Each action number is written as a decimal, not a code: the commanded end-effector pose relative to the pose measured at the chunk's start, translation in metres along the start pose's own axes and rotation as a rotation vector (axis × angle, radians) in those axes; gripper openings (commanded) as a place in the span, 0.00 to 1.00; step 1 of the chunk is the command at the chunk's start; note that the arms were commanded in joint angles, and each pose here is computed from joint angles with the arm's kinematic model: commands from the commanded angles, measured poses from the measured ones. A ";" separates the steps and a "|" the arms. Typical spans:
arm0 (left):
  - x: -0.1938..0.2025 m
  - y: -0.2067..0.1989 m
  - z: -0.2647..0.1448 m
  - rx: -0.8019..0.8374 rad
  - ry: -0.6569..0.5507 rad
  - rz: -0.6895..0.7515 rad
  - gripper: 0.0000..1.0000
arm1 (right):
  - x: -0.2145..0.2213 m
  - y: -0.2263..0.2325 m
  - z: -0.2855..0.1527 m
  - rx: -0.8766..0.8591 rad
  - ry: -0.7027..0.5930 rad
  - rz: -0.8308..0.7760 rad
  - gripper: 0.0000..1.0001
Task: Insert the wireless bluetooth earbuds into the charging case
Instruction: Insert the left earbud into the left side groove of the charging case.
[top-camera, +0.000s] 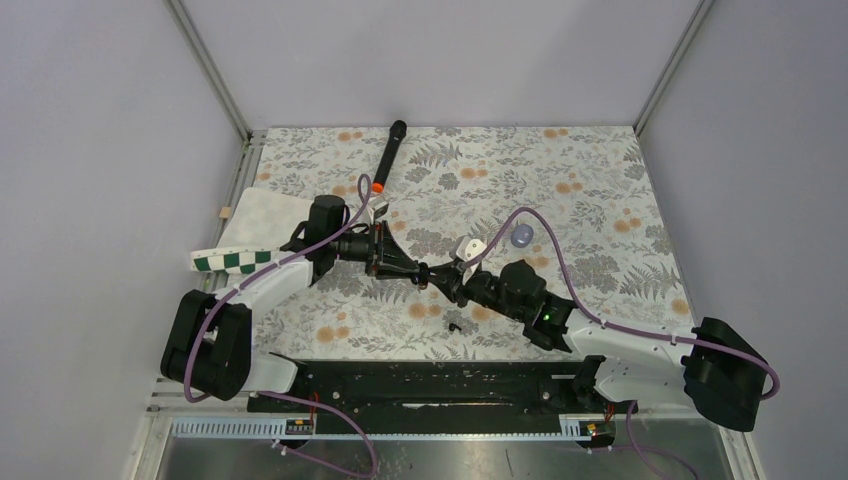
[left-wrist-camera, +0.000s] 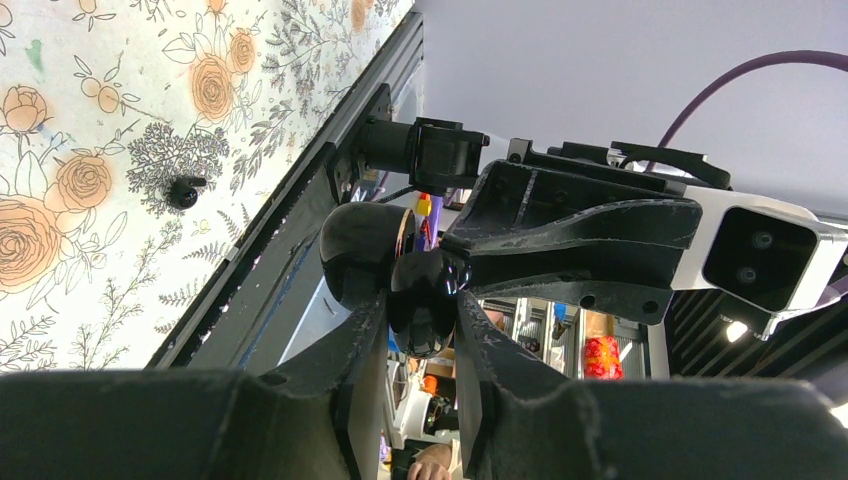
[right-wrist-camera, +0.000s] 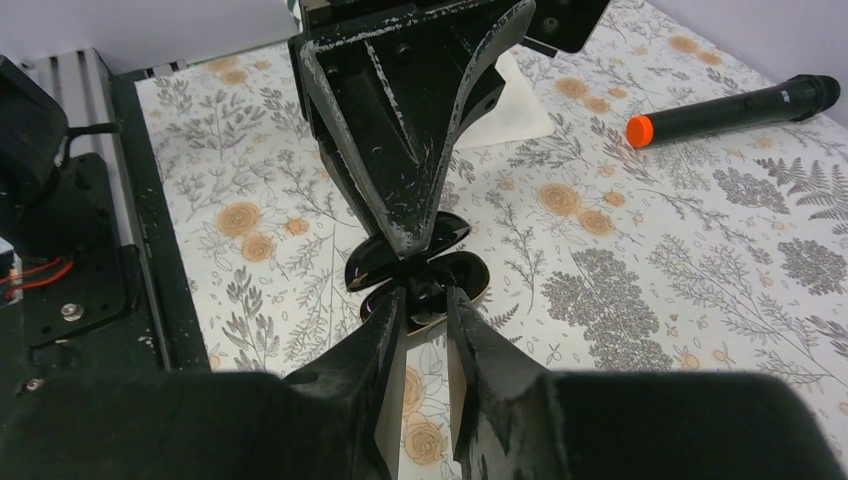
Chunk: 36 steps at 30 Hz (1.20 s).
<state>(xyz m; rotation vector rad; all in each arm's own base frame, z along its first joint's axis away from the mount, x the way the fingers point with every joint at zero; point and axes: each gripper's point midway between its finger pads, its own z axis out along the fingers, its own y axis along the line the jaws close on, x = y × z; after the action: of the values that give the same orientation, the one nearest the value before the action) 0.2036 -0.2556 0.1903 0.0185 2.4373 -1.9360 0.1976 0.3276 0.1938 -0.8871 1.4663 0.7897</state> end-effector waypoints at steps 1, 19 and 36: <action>0.002 -0.022 -0.004 0.049 0.006 0.096 0.00 | -0.024 -0.006 0.003 0.041 -0.043 -0.086 0.00; 0.001 -0.021 -0.003 0.047 0.005 0.094 0.00 | -0.023 0.014 0.000 -0.065 -0.027 -0.123 0.10; 0.001 -0.021 -0.003 0.047 0.005 0.094 0.00 | -0.035 0.009 -0.008 -0.020 -0.085 -0.076 0.49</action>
<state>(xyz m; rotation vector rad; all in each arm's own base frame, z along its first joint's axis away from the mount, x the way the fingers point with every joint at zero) 0.2008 -0.2563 0.1924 0.0354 2.4346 -1.9455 0.1886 0.3280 0.1935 -0.9950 1.4345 0.7339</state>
